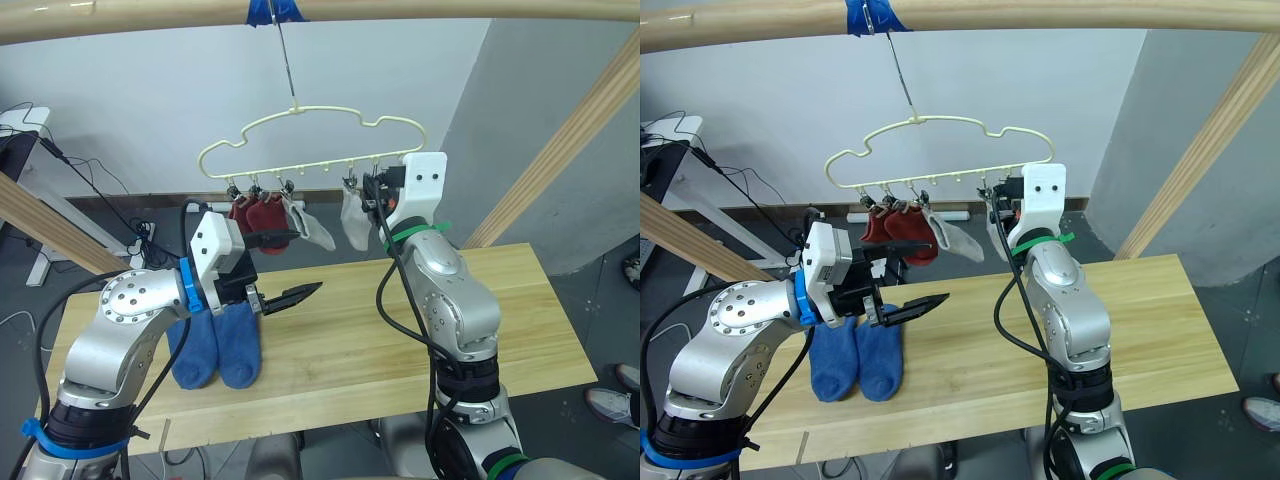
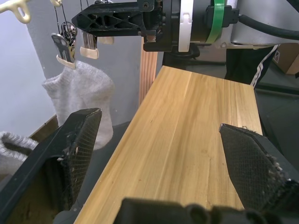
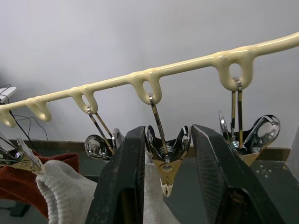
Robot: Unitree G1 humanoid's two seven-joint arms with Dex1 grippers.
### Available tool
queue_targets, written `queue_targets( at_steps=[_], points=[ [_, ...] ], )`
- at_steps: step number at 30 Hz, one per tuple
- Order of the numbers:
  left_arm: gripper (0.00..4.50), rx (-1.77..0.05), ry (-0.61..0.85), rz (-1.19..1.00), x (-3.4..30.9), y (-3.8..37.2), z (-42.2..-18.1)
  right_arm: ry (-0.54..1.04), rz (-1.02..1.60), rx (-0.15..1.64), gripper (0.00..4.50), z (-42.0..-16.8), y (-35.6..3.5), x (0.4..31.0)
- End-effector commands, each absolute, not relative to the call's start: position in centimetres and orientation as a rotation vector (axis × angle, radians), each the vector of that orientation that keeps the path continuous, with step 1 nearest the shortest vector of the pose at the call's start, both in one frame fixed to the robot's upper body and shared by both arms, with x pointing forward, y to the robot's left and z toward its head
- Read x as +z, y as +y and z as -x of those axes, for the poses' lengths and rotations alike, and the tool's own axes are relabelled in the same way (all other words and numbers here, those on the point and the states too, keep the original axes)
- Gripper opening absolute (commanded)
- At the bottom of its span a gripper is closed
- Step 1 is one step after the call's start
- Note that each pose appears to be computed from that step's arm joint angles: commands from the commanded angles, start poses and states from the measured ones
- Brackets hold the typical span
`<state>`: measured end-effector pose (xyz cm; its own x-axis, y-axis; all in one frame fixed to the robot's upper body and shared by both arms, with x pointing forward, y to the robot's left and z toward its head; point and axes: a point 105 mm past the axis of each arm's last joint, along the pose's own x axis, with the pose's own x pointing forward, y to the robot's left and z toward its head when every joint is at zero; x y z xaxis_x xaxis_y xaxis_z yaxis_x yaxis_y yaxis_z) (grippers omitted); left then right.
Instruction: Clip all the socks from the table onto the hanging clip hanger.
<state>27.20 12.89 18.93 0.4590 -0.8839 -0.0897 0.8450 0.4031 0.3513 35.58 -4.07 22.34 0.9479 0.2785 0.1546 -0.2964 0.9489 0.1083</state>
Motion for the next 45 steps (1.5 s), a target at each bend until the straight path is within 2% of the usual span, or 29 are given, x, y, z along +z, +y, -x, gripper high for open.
queue_targets(
  at_steps=[1, 3, 5, 11, 17, 23, 26, 32, 39, 45],
  points=[
    [4.48, -1.110, -0.149, -0.389, 19.3, 12.6, -26.9, -0.250, -0.169, 0.326, 0.98, -34.5, -3.1, 25.3],
    [4.48, -1.110, -0.147, -0.390, 19.2, 12.6, -26.9, -0.253, -0.167, 0.327, 0.38, -34.5, -3.1, 25.4],
    [4.48, -1.108, -0.145, -0.390, 19.1, 12.7, -26.9, -0.256, -0.165, 0.329, 0.01, -34.4, -3.1, 25.4],
    [4.48, -1.018, -0.157, -0.383, 19.1, 13.5, -27.6, -0.261, -0.159, 0.330, 0.01, -34.4, -3.1, 25.5],
    [4.48, -0.692, -0.143, -0.354, 17.7, 16.9, -29.9, -0.262, -0.153, 0.332, 0.01, -34.4, -3.1, 25.5],
    [4.49, -0.191, 0.123, -0.168, 8.9, 22.7, -29.3, -0.253, -0.146, 0.343, 0.00, -34.5, -3.1, 25.4],
    [4.49, -0.081, 0.229, -0.107, 5.4, 23.8, -29.1, -0.246, -0.143, 0.358, 0.00, -34.4, -2.7, 25.3],
    [4.49, -0.036, 0.349, -0.036, 1.2, 23.5, -29.4, -0.235, -0.130, 0.367, 0.00, -34.4, -2.7, 25.1],
    [4.49, -0.085, 0.397, -0.017, -0.2, 22.1, -30.3, -0.230, -0.128, 0.372, 0.00, -34.2, -2.6, 25.1],
    [4.49, -0.078, 0.435, -0.047, -0.7, 22.4, -30.0, -0.230, -0.129, 0.372, 0.00, -34.2, -2.5, 25.2]
  ],
)
